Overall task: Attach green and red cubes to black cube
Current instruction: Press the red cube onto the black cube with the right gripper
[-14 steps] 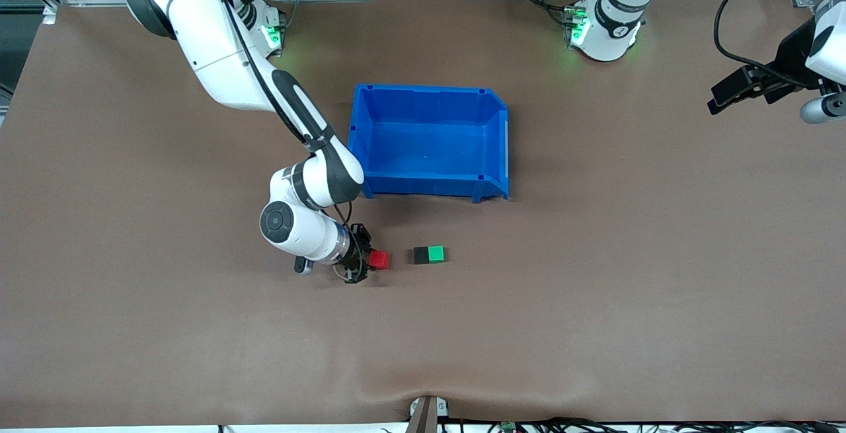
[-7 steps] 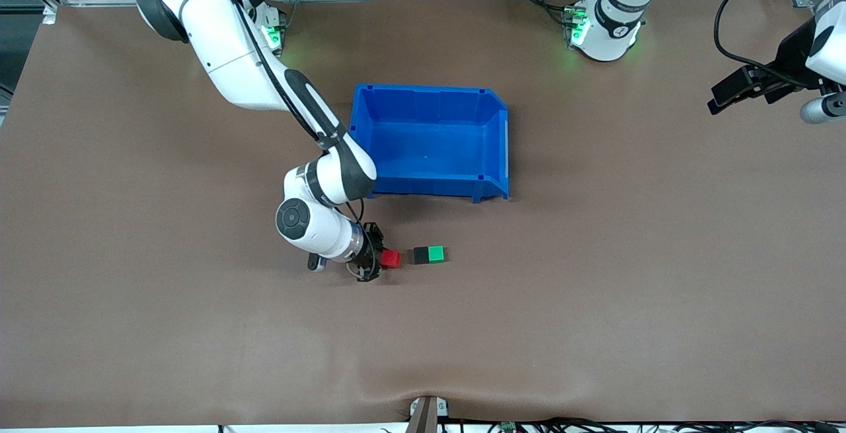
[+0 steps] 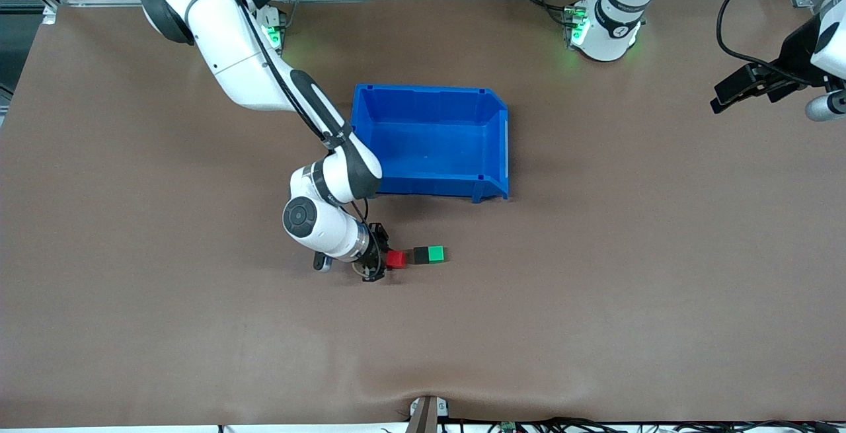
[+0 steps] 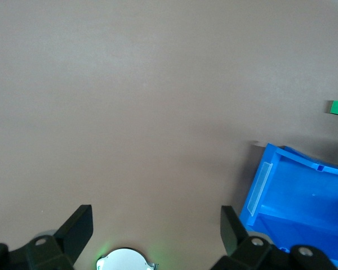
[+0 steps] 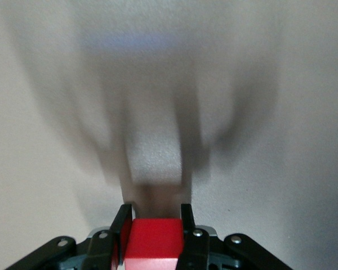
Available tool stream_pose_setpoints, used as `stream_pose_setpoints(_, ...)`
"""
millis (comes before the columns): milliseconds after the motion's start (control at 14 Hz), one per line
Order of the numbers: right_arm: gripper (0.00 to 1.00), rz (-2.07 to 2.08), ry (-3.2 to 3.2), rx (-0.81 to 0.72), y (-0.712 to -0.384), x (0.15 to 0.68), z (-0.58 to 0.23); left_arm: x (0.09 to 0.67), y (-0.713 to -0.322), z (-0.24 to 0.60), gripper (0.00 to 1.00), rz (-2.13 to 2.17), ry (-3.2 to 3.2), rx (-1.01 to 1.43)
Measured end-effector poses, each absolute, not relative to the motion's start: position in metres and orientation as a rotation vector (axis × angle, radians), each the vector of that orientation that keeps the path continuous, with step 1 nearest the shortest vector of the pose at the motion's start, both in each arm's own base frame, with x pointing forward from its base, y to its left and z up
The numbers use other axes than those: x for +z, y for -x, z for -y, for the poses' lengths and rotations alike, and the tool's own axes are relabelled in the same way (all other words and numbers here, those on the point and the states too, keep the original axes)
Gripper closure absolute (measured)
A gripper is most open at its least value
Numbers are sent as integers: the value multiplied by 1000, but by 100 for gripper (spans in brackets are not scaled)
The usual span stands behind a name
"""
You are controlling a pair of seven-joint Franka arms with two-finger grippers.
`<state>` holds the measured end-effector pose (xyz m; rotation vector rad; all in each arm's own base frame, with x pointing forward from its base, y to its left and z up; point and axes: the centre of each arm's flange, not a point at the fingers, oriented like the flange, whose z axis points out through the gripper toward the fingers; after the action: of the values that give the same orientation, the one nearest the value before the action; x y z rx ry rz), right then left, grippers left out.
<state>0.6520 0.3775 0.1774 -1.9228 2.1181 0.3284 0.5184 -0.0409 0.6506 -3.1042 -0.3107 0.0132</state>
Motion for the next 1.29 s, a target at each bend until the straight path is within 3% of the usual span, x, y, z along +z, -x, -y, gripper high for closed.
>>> stream_pose_setpoints(1003, 59, -2138, 1881, 326, -651, 172, -394, 651, -519, 32, 0, 336, 3102, 14)
stream_pose_setpoints(1075, 58, -2139, 1880, 326, -651, 171, -394, 651, -519, 32, 0, 336, 3102, 14)
stream_pose_setpoints(1290, 34, -2142, 1882, 328, -649, 168, -396, 651, -519, 32, 0, 336, 3102, 14)
